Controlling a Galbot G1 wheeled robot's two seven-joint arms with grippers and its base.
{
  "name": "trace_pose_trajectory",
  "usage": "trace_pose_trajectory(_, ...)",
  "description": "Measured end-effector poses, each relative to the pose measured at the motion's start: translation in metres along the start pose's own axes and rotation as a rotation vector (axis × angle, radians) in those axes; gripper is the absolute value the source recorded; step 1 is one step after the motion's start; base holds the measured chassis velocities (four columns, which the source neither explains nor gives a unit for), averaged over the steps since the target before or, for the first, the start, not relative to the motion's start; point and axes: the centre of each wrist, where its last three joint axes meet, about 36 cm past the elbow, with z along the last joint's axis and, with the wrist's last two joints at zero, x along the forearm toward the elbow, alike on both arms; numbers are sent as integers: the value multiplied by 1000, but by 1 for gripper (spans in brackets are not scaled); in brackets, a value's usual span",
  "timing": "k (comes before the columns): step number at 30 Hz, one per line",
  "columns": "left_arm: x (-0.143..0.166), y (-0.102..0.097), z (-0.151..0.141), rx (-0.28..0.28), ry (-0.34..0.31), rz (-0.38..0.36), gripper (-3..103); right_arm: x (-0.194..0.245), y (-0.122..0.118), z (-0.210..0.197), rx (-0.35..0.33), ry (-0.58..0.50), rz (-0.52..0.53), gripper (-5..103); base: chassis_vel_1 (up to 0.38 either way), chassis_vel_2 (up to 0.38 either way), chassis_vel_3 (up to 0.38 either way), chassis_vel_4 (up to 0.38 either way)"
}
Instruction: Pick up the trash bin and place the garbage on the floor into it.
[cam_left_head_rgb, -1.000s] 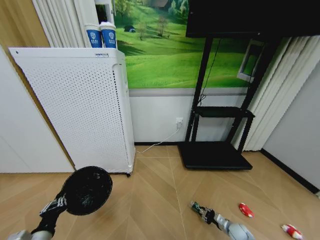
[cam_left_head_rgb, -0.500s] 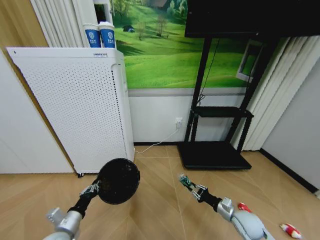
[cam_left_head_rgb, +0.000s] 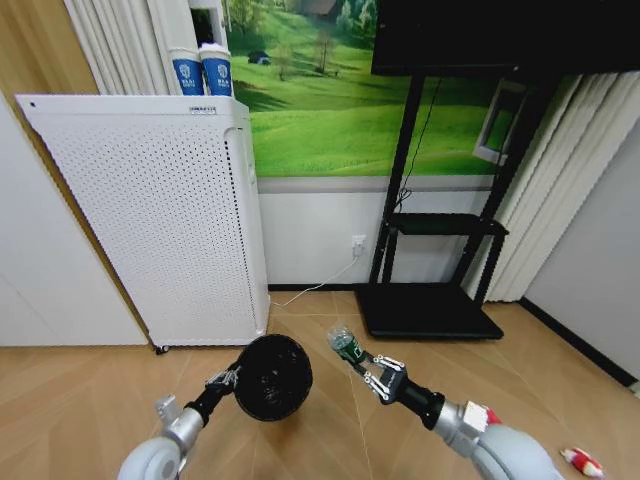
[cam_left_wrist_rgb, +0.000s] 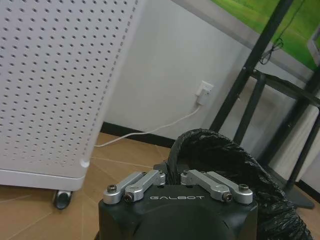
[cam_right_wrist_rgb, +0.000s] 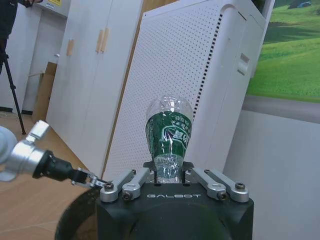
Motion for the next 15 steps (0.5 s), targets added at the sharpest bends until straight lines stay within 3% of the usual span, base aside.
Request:
trace_pose_trajectory(5, -14, 0, 0, -16, 21, 36, 7, -5, 9, -4, -17, -12, -13, 22, 0, 0, 0, 0)
trace_pose_trajectory(7, -21, -4, 15, -32, 61, 137, 7, -5, 15, -8, -29, -22, -25, 22, 0, 0, 0, 0)
trace_pose_trajectory(9, -20, -10, 41, -76, 138, 347, 7, -4, 20, -13, -39, -35, -40, 22, 0, 0, 0, 0)
trace_pose_trajectory(10, -20, -10, 41, -76, 138, 347, 7, -4, 20, -13, -39, -35, -40, 22, 0, 0, 0, 0)
trace_pose_trajectory(12, -25, -19, 53, -69, 139, 419, 7, -5, 29, -8, -32, -19, -75, 22, 0, 0, 0, 0)
trace_pose_trajectory(15, -27, -24, 56, -47, 116, 428, 7, -1, 37, -1, -30, 7, -111, 22, 0, 0, 0, 0)
